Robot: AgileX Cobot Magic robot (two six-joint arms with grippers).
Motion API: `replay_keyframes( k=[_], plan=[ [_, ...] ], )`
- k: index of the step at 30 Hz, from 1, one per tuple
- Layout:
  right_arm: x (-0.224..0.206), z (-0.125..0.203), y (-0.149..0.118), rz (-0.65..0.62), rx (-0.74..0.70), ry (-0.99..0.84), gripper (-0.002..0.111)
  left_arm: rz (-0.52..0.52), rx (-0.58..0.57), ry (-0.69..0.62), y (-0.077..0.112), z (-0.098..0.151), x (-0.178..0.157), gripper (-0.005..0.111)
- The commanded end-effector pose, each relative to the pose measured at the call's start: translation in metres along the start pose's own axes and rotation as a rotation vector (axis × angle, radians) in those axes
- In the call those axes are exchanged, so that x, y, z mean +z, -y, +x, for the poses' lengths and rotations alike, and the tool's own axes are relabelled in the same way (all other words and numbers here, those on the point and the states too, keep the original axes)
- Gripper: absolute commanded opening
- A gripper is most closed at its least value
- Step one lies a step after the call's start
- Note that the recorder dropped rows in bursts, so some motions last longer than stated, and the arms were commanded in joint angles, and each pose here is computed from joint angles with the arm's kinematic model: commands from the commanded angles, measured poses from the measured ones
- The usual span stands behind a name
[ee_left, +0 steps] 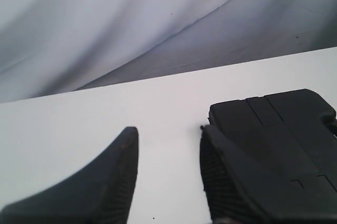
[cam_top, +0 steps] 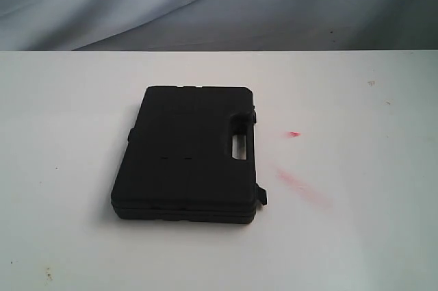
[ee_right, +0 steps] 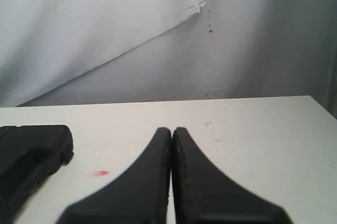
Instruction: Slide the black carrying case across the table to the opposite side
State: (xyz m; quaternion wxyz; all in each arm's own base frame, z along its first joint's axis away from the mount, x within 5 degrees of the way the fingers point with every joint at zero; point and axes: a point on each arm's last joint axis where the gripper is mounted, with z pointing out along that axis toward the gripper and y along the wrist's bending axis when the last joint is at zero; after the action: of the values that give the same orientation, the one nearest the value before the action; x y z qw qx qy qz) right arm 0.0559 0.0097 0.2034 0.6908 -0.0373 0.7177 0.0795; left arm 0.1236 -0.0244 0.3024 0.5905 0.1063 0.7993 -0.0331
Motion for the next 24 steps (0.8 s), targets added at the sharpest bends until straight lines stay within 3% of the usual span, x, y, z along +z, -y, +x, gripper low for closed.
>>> replay_keyframes(
  k=[1,15,24],
  plan=[
    [0.000,0.001,0.000,0.005,0.006,0.004,0.000,-0.002,0.052,0.055,0.001,0.007,-0.011,0.038],
    [0.000,0.001,0.000,0.005,0.006,0.004,0.000,0.001,0.013,0.171,0.004,0.045,-0.034,0.038],
    [0.000,0.001,0.000,0.005,0.006,0.004,0.000,-0.006,0.010,0.264,0.005,0.068,-0.046,0.027]
  ],
)
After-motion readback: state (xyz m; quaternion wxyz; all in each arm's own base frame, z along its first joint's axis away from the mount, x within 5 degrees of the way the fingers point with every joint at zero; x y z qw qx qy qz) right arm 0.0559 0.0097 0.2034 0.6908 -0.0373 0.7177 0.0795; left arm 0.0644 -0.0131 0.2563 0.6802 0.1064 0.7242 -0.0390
